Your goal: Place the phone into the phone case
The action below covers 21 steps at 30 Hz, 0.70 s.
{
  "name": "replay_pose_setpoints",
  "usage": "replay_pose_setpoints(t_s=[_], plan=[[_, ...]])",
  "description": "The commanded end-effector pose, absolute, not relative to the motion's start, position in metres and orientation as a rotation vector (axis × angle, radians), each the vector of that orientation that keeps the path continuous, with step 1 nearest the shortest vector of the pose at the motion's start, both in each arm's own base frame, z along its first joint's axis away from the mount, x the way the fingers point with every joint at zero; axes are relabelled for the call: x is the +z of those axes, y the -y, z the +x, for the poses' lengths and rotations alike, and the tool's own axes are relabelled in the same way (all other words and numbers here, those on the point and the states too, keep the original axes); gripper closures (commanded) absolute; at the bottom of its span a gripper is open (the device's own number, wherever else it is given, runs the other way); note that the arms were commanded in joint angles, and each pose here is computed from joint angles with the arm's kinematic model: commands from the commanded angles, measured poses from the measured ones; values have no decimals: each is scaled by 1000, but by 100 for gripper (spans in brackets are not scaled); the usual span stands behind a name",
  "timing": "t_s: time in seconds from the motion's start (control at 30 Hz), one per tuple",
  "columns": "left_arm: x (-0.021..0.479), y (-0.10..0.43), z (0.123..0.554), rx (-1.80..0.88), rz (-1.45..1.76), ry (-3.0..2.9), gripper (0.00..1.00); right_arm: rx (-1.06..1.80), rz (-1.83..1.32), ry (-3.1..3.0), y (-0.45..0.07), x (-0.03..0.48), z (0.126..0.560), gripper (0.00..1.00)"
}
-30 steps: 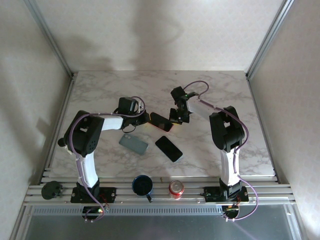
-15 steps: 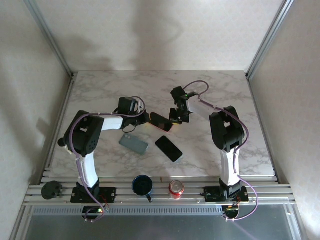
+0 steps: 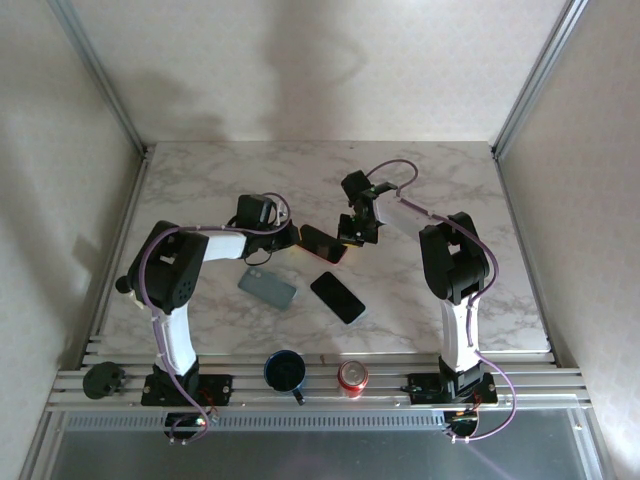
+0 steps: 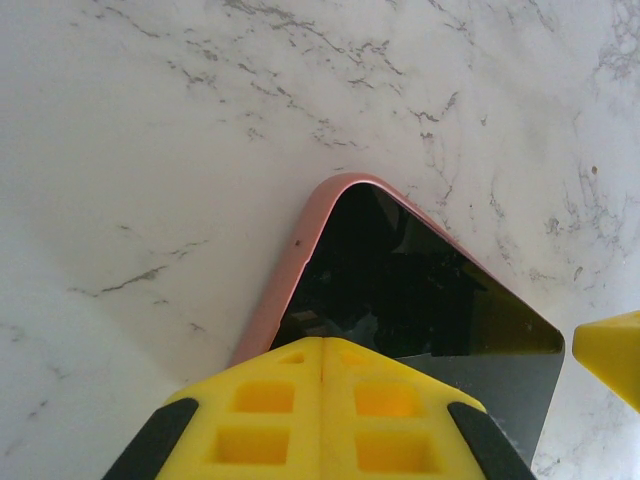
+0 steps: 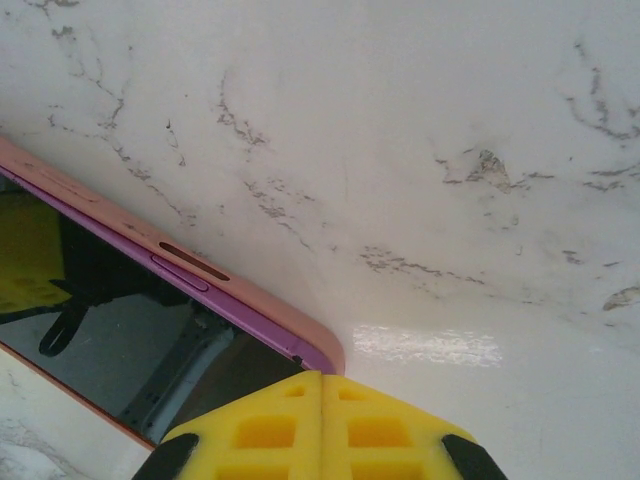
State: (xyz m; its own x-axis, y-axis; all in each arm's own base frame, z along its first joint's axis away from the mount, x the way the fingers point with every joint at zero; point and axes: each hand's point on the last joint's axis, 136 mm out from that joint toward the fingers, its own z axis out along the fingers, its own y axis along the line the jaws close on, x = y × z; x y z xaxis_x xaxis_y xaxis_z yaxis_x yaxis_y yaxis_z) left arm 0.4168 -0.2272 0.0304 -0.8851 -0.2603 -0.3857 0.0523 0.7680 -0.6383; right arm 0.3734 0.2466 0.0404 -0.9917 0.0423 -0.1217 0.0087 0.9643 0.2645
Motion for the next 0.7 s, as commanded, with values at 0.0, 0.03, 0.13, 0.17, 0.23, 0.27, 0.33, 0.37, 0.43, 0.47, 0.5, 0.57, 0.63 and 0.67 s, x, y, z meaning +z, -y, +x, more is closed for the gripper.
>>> replay_pose_setpoints(t_s=[0.0, 0.03, 0.13, 0.17, 0.23, 0.27, 0.33, 0.37, 0.43, 0.47, 0.5, 0.57, 0.63, 0.67], plan=[[23, 228, 408, -909, -166, -2531, 97, 441, 44, -2964, -249, 56, 376, 100], [23, 228, 408, -908, -165, -2532, 97, 440, 45, -2965, -249, 56, 376, 100], [24, 228, 408, -910, -166, -2530, 97, 446, 48, -2974, -250, 52, 375, 100], [23, 228, 408, -910, -168, -2531, 97, 450, 47, -2979, -250, 50, 374, 100], [24, 228, 408, -911, -166, -2529, 97, 448, 50, -2984, -250, 48, 374, 100], [24, 228, 408, -912, -165, -2529, 97, 453, 52, -2985, -251, 47, 374, 100], [24, 228, 408, -912, -165, -2530, 97, 456, 55, -2988, -251, 46, 373, 100], [24, 228, 408, -910, -166, -2530, 97, 457, 55, -2990, -252, 45, 373, 100], [24, 228, 408, -912, -165, -2530, 97, 458, 56, -2993, -252, 43, 373, 100], [24, 229, 409, -912, -164, -2529, 97, 455, 56, -2997, -252, 42, 373, 100], [25, 229, 409, -912, -164, -2528, 97, 453, 57, -3000, -251, 41, 373, 100], [25, 229, 409, -915, -162, -2527, 97, 439, 59, -3016, -250, 35, 371, 100], [25, 229, 409, -915, -165, -2528, 97, 416, 63, -3036, -247, 28, 368, 100], [25, 229, 409, -915, -165, -2527, 97, 397, 66, -3048, -245, 24, 366, 100]])
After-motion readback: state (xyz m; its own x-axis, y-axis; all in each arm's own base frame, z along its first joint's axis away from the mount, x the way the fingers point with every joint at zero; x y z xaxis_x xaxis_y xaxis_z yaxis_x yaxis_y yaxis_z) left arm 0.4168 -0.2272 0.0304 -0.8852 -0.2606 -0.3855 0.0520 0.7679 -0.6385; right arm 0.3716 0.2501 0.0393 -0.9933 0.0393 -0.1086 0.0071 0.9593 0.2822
